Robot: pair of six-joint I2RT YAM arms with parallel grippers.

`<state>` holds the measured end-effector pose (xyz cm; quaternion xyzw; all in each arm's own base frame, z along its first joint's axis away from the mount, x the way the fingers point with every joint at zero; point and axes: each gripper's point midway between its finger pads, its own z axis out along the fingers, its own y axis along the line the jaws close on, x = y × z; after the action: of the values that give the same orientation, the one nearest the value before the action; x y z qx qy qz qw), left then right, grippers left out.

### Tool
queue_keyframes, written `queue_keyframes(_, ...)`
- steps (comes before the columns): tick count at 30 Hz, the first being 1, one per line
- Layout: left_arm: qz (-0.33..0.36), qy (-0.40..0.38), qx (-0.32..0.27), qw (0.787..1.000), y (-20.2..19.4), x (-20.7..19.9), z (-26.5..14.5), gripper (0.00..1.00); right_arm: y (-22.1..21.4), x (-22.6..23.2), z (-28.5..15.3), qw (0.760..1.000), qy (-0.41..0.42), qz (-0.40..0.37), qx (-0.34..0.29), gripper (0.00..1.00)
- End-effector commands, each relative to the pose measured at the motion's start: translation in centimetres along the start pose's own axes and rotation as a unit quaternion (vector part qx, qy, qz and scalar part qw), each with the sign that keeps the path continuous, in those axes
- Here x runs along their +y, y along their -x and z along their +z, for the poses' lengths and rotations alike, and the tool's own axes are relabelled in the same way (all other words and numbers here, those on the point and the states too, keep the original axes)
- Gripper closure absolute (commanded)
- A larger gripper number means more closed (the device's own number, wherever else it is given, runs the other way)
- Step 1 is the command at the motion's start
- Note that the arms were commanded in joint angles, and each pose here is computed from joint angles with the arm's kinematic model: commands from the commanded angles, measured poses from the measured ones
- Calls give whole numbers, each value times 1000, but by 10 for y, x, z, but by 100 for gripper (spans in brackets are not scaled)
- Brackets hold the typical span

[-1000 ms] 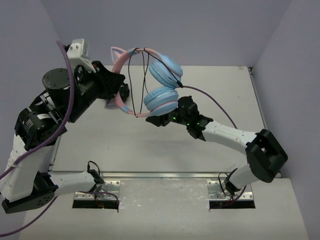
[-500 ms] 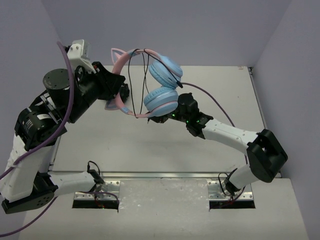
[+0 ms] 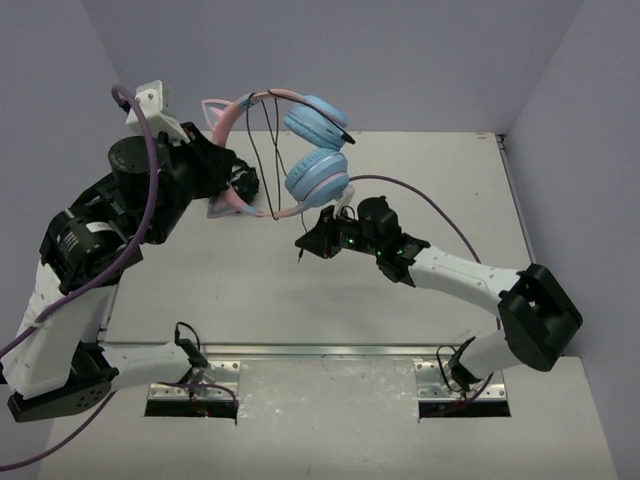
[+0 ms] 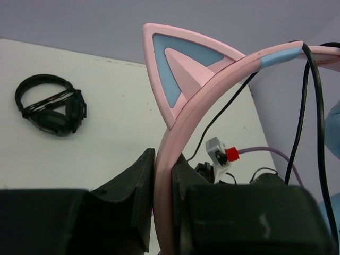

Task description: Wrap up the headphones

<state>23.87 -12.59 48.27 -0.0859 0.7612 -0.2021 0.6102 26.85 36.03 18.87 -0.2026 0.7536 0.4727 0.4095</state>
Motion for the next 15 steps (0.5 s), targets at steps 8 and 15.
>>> queue_keyframes(8, -41, 132, -95, 986, 28, 19, 56, 100, -25, 50, -37, 996, -27, -75, 38, 99)
queue_keyframes(15, -22, 195, -79, 977, 10, 58, 104, 100, -25, 67, -70, 996, -38, -81, 31, 99)
